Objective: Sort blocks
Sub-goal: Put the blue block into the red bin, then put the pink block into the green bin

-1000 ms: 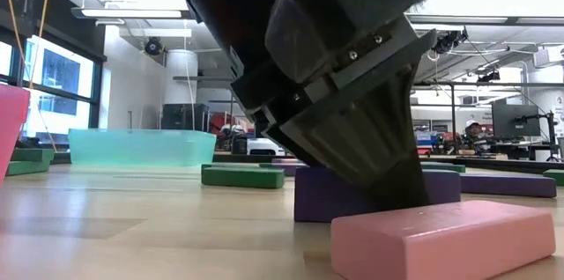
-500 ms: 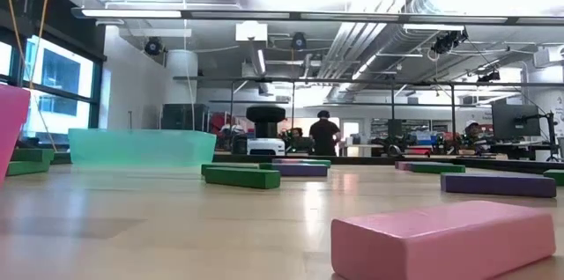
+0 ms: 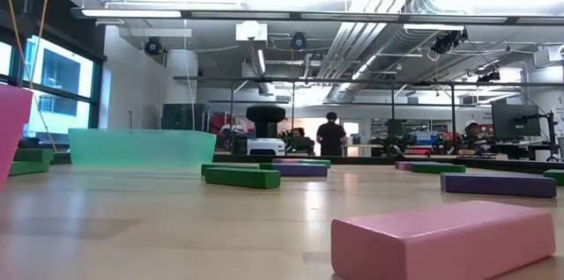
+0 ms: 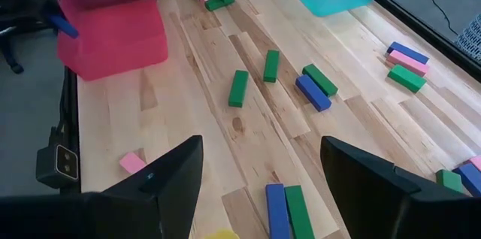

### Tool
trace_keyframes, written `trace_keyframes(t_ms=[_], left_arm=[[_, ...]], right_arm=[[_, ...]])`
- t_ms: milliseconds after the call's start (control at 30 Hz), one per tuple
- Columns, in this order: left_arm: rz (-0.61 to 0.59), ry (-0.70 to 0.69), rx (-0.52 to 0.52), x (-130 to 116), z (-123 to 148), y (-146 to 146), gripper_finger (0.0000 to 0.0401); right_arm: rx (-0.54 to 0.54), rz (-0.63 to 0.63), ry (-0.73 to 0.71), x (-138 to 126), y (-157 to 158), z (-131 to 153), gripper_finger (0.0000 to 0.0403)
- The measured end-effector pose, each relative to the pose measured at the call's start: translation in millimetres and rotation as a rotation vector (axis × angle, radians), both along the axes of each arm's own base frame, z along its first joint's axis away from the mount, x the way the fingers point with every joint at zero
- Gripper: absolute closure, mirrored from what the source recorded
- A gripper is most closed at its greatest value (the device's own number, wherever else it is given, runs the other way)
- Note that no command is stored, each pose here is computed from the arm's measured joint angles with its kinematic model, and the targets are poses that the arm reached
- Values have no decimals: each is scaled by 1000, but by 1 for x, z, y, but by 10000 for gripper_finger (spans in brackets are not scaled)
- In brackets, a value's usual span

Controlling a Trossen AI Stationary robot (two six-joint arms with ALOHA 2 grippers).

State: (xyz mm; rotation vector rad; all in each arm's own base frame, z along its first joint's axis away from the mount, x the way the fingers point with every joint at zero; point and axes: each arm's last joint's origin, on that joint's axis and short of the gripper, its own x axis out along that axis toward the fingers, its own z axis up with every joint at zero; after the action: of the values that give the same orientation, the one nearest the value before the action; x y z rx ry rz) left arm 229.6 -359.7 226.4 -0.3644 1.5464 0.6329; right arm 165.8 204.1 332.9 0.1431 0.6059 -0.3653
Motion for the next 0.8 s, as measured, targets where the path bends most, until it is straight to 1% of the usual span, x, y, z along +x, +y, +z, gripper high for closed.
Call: trace_keyframes(t_ms=[100,133,267,400,533,633,733,800], left_arm=[[52,1,15,-4,-3,-1,372],[70,7,28,-4,-6,1,366],[106,52,61,-8,-14,10,318],[113,52,63,-10,-12,22,266],[115,29,76,-16,6,45,226],[112,2,89,-26,22,65,210],[114,-102,102,-34,43,88,207],[123,-212,130,-36,56,103,208]], right_arm=[[2,0,-1,0,0,0,151],[3,0,0,0,0,0,151],[23,-3,-3,1,1,0,151],[41,-2,-15,2,3,1,151],[64,-1,-30,3,4,2,151],[75,15,-48,6,9,2,151],[55,81,-44,12,19,-1,151],[37,160,-13,19,27,-5,151]])
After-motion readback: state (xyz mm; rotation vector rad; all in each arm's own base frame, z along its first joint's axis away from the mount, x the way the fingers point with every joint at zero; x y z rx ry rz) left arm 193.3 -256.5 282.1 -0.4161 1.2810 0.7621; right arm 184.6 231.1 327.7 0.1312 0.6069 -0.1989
